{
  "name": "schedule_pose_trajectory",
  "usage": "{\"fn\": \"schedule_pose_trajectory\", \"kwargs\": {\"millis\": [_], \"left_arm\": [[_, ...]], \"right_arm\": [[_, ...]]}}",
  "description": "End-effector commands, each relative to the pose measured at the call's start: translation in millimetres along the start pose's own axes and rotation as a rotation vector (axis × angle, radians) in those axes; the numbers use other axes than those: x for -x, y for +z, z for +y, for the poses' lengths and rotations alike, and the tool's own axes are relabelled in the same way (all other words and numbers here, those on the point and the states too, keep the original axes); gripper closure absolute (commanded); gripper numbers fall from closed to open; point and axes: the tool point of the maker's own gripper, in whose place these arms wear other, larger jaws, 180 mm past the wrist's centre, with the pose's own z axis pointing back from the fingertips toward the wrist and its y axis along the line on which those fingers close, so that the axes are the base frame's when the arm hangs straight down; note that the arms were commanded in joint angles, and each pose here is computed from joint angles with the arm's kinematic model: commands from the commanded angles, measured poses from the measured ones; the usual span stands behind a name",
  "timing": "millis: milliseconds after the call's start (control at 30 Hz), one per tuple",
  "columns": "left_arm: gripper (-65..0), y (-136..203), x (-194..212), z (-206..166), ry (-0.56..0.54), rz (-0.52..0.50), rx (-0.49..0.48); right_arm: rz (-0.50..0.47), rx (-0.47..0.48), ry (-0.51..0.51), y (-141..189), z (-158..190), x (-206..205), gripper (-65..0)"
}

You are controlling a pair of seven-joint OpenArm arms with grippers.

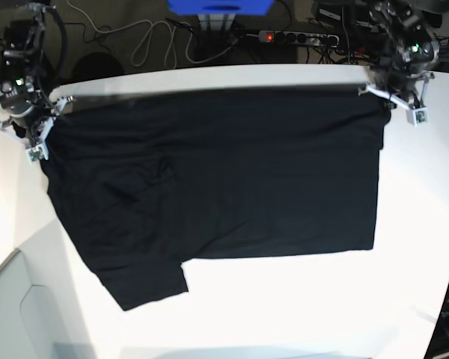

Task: Fold the T-shirt properly
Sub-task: 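Lay the shoulder edge down and open both grippers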

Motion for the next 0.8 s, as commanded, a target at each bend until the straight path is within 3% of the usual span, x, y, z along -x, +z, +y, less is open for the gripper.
{"fn": "schedule_pose_trajectory", "kwargs": {"millis": [0, 200, 400, 767], "left_arm": [[0.0, 7.0, -10.1, 3.8, -0.023, -0.036, -0.014], [0.0, 22.8, 10.6, 2.7, -0.029, 0.002, -0.025], [0.0, 33.9, 30.7, 24.5, 0.067, 0.025, -0.101], [0.0, 29.0, 19.1, 25.2, 0.074, -0.004, -0.1]], "right_arm": [[-0.011, 0.023, 0.019, 4.5, -7.4, -1.1, -0.2], [0.028, 0.014, 0.032, 5.4, -4.0, 13.8, -0.3], [0.041, 0.016, 0.04, 5.5, -5.6, 17.8, -0.4], [0.067, 0.016, 0.044, 6.0, -5.5, 25.4, -0.5]]}}
